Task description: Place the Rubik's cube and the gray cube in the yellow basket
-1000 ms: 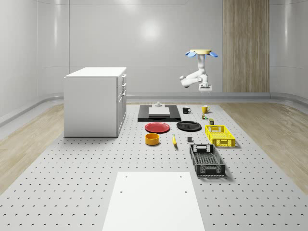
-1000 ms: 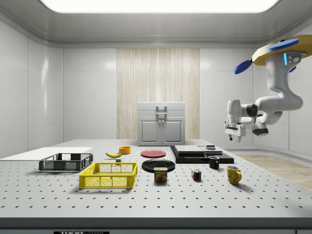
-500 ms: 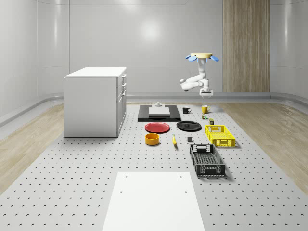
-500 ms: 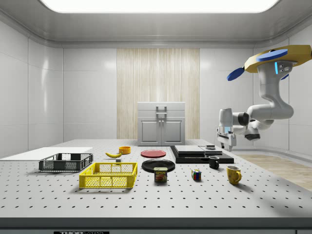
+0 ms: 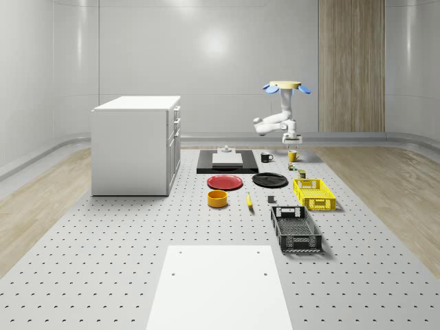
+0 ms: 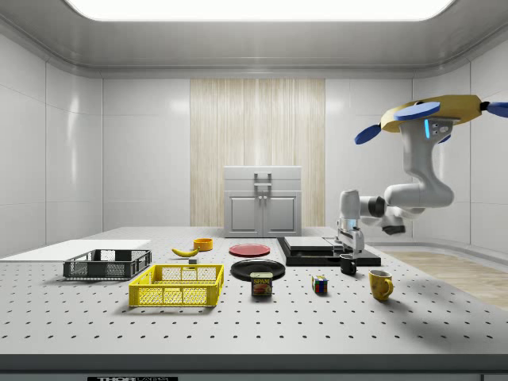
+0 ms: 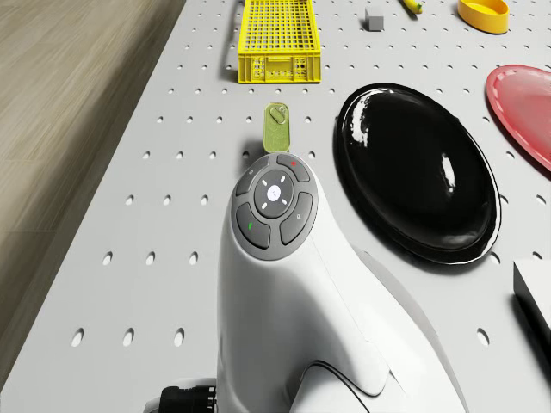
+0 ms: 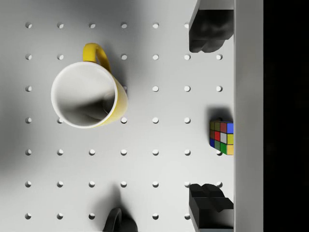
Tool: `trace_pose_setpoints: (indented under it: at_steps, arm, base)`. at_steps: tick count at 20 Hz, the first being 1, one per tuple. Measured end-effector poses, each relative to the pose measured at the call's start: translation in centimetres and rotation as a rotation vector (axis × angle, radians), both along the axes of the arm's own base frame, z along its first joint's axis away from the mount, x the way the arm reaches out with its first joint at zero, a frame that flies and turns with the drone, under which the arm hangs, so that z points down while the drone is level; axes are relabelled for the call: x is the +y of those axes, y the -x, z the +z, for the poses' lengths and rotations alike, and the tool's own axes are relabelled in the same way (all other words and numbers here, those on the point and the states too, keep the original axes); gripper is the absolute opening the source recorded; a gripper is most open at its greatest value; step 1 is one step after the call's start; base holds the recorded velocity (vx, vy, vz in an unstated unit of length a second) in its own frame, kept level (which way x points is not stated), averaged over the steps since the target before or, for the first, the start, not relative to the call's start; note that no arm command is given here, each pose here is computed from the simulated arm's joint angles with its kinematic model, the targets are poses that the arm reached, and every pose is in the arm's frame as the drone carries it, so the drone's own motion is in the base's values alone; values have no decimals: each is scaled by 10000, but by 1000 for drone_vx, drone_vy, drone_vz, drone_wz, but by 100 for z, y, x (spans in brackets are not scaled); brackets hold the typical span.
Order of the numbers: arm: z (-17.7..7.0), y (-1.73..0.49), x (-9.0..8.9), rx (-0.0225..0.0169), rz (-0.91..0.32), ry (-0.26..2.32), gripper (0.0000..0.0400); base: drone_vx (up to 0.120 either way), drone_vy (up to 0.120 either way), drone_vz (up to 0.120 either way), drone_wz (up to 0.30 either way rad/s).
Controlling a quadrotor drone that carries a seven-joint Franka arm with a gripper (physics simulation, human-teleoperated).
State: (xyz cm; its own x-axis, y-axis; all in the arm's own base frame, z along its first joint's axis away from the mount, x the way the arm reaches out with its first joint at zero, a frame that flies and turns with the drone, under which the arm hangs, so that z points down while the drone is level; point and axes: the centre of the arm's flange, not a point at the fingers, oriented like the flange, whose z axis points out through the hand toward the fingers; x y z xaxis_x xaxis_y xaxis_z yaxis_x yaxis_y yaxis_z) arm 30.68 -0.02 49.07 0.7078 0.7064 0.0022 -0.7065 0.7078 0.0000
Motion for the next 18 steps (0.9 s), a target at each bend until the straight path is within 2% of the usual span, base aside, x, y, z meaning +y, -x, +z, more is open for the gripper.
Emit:
trace_pose_setpoints:
  at_steps: [5,14,18]
  arm:
    - [0,0,0,0,1,1,400]
    - [0,0,0,1,2,1,400]
    - [0,0,0,1,3,1,400]
  base:
    - [120,-120,-120,0]
    - [120,0,-116,0]
    - [120,0,0,0]
